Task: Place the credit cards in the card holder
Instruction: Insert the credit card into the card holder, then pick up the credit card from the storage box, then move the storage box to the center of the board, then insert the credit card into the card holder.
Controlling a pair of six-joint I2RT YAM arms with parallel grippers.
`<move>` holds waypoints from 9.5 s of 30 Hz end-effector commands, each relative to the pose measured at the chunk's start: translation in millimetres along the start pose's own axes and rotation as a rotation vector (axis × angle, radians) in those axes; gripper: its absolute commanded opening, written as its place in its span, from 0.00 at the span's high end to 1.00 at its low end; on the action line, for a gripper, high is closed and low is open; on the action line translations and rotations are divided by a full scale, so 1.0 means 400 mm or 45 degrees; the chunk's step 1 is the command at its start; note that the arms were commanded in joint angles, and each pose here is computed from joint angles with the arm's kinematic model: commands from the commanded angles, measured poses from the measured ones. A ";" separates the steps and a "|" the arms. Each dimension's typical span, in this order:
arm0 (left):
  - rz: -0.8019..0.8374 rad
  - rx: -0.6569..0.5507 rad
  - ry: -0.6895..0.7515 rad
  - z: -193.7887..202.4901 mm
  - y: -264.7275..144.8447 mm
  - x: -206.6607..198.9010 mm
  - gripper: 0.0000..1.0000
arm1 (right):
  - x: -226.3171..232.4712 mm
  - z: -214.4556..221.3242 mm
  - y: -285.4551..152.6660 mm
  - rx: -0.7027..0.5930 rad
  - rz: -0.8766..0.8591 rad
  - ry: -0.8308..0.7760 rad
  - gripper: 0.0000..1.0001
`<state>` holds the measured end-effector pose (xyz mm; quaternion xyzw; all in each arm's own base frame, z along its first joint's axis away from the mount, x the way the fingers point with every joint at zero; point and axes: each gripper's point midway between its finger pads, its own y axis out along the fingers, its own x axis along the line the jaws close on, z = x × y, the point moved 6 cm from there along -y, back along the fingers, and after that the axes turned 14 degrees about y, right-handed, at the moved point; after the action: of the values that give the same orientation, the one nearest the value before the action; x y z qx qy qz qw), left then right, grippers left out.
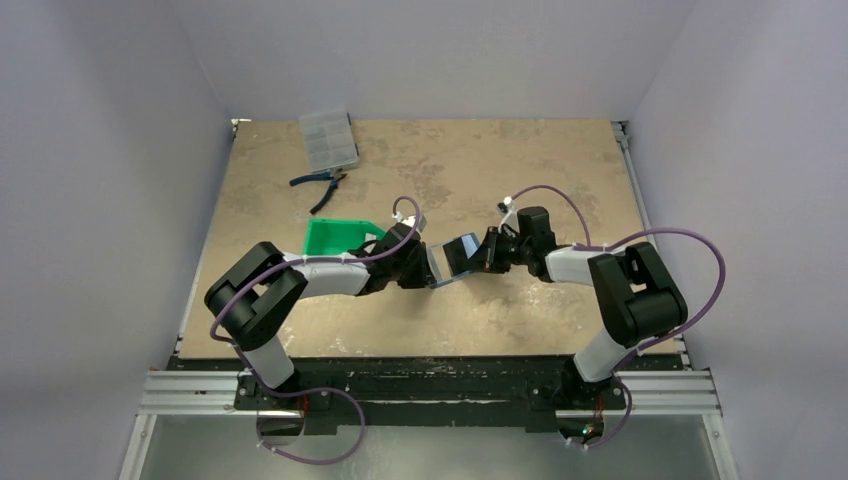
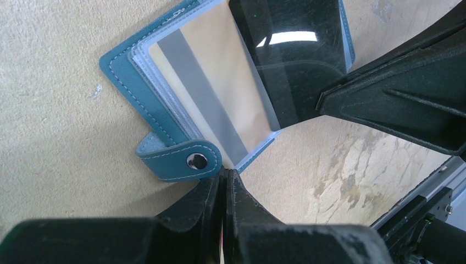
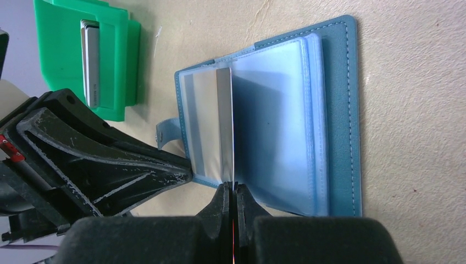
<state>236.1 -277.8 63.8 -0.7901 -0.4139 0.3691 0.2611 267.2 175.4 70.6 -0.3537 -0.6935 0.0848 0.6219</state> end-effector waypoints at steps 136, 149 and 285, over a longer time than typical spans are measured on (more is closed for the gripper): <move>-0.053 -0.073 -0.084 -0.169 -0.220 0.246 0.39 | 0.101 0.002 -0.021 -0.073 0.040 -0.271 0.54; -0.074 -0.101 -0.081 -0.177 -0.232 0.255 0.67 | 0.092 0.008 -0.015 -0.055 0.043 -0.261 0.54; 0.370 0.004 -0.256 -0.088 -0.053 -0.001 1.00 | -0.025 -0.022 0.036 -0.151 0.305 -0.117 0.72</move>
<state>251.5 -269.6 89.3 -0.7884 -0.3307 0.4821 0.1912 282.4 185.8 69.8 -0.4480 -0.6902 0.1204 0.5554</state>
